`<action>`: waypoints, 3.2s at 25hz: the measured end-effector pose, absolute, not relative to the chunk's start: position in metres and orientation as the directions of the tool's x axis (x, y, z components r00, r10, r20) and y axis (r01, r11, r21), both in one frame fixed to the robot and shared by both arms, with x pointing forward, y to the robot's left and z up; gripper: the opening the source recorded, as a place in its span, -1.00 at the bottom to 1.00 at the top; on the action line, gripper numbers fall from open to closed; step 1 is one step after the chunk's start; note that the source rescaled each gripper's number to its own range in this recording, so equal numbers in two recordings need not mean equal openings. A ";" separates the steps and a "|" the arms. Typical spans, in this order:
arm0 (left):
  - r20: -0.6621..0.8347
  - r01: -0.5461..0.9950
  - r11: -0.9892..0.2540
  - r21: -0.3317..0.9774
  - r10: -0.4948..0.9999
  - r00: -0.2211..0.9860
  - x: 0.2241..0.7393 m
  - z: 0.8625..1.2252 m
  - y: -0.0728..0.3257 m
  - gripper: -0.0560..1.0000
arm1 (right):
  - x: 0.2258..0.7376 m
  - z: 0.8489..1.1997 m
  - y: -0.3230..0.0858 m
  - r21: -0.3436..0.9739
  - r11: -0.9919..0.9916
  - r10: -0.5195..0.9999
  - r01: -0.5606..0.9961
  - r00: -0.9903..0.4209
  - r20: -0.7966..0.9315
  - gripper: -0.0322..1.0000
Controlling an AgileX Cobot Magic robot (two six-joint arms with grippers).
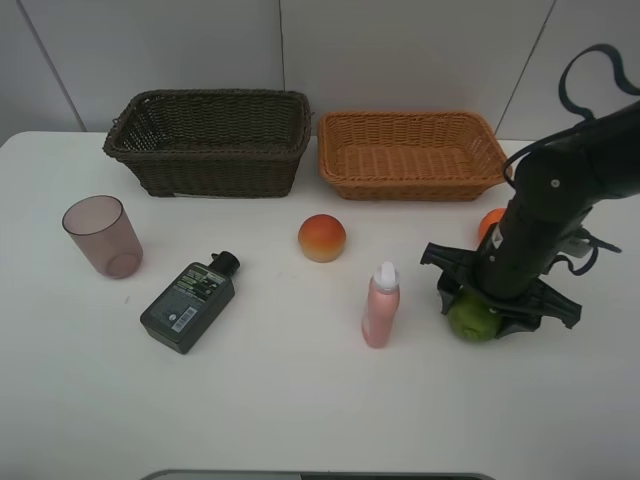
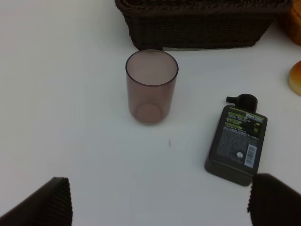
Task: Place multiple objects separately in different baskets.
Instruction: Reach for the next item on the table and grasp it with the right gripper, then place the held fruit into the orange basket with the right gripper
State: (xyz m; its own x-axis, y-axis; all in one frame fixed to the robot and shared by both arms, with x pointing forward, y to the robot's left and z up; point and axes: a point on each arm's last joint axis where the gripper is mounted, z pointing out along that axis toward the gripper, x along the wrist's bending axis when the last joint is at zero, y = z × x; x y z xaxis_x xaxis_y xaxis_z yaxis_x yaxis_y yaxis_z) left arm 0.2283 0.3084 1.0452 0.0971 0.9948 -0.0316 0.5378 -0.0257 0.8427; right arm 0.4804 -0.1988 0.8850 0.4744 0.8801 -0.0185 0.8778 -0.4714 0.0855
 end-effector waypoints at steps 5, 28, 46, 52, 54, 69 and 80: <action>-0.030 0.538 -0.027 0.843 0.995 0.096 0.228 1.045 0.309 0.92 | 0.480 0.885 -0.199 0.085 -0.471 0.880 0.878 0.474 -0.019 0.02; -0.030 0.538 -0.027 0.843 0.995 0.096 0.228 1.045 0.309 0.92 | 0.533 0.985 -0.197 0.164 0.027 0.997 0.986 -0.013 -0.083 0.02; -0.030 0.537 -0.027 0.843 0.995 0.096 0.228 1.045 0.309 0.92 | 0.669 1.010 -0.156 0.261 0.231 0.971 0.938 -0.206 -0.119 0.02; -0.030 0.537 -0.027 0.843 0.995 0.096 0.228 1.045 0.309 0.92 | 0.689 0.986 -0.121 0.305 0.283 0.959 0.909 -0.262 -0.110 0.02; -0.030 0.537 -0.027 0.843 0.995 0.096 0.228 1.045 0.309 0.92 | 0.692 0.978 -0.113 0.328 0.294 0.956 0.898 -0.276 -0.101 0.02; -0.030 0.537 -0.027 0.843 0.995 0.096 0.228 1.045 0.309 0.92 | 0.716 0.931 -0.105 0.435 0.259 0.963 0.863 -0.264 -0.050 0.02; -0.030 0.537 -0.027 0.843 0.995 0.096 0.228 1.045 0.309 0.92 | 0.719 0.928 -0.106 0.448 0.255 0.964 0.857 -0.261 -0.048 0.78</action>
State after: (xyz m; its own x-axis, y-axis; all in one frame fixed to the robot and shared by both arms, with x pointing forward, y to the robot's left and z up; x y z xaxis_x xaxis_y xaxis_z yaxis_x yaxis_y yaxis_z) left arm 0.2284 0.3086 1.0453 0.0957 0.9950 -0.0296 0.5375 -0.0266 0.8429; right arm 0.7189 -0.1056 0.9278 -0.2615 0.9640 -0.0483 0.8568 0.2549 0.4482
